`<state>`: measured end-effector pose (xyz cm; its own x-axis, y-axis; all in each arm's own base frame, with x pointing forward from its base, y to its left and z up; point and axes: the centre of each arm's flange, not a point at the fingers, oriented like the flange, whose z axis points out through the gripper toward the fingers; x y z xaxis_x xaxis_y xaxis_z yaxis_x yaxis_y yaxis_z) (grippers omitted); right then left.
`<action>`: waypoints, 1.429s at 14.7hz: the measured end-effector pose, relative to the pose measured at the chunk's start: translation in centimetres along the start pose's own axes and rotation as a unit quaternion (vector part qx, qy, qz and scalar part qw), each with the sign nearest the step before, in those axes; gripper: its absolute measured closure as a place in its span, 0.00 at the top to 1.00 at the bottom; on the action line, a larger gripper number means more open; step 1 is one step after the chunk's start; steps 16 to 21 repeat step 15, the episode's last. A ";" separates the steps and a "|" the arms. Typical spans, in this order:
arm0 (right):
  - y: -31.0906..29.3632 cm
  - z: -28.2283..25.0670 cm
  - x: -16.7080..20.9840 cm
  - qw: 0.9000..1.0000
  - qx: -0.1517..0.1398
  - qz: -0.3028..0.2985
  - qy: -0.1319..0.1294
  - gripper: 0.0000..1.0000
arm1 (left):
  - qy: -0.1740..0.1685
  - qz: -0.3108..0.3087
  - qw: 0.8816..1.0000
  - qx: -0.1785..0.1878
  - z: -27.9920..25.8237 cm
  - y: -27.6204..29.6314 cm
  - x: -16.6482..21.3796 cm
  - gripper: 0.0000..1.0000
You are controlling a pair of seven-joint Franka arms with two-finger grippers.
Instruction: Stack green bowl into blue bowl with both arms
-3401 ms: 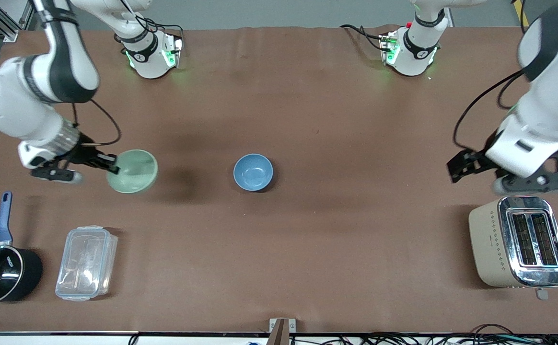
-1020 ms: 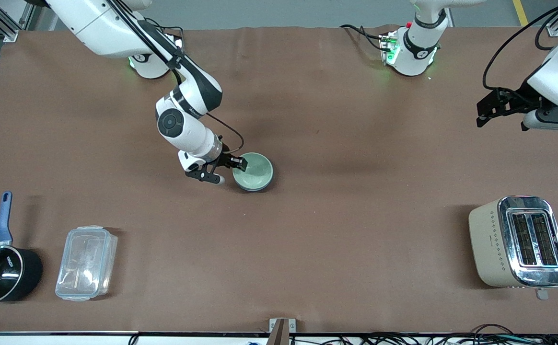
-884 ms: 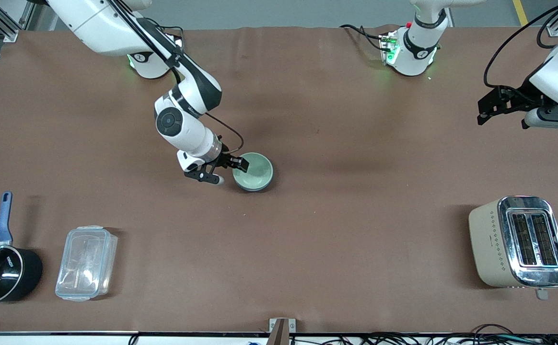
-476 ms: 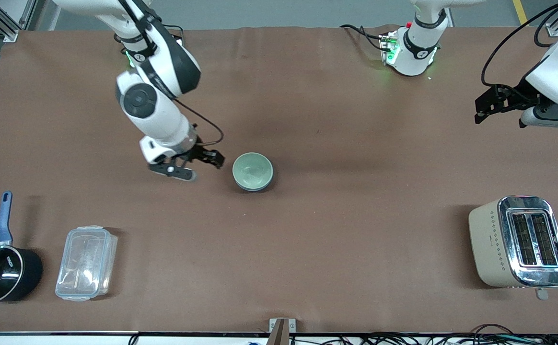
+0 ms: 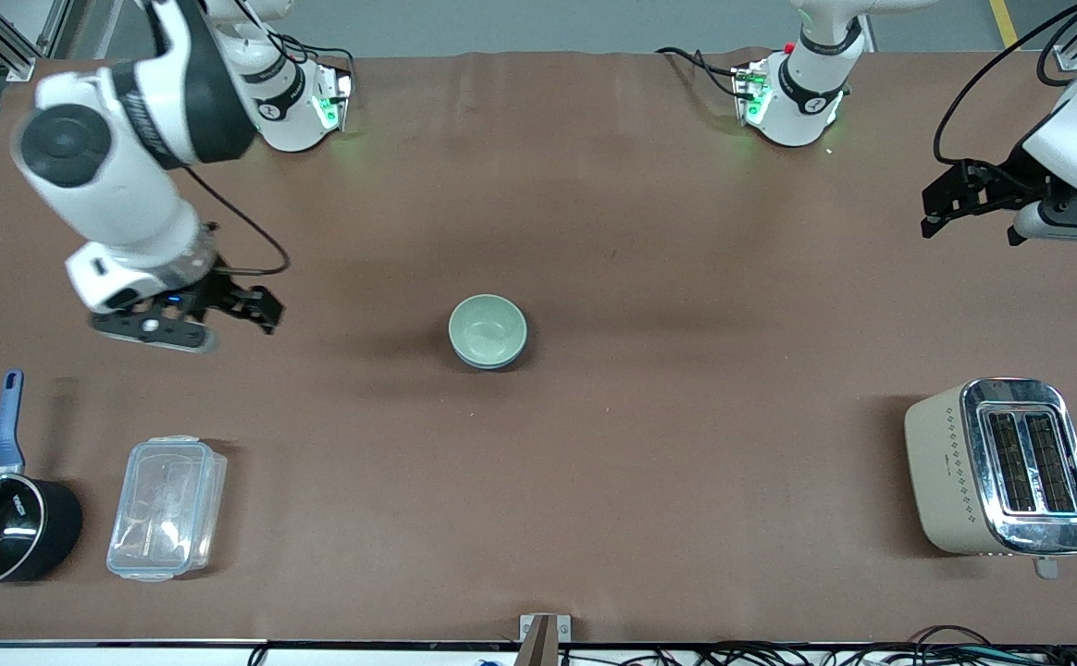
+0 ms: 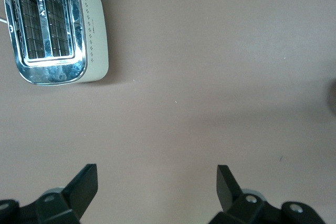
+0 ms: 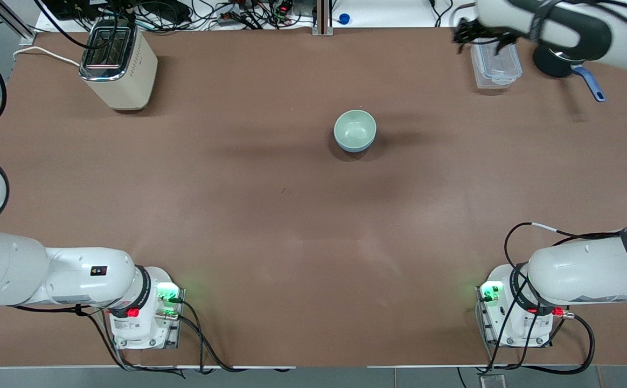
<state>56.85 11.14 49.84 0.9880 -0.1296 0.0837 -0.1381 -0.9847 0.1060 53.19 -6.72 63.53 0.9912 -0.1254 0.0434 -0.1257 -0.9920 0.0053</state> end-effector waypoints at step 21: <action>17.7 -16.4 -0.4 0.997 0.058 -0.024 -0.048 1.00 | 0.005 0.001 1.000 0.000 -0.4 0.1 0.2 1.00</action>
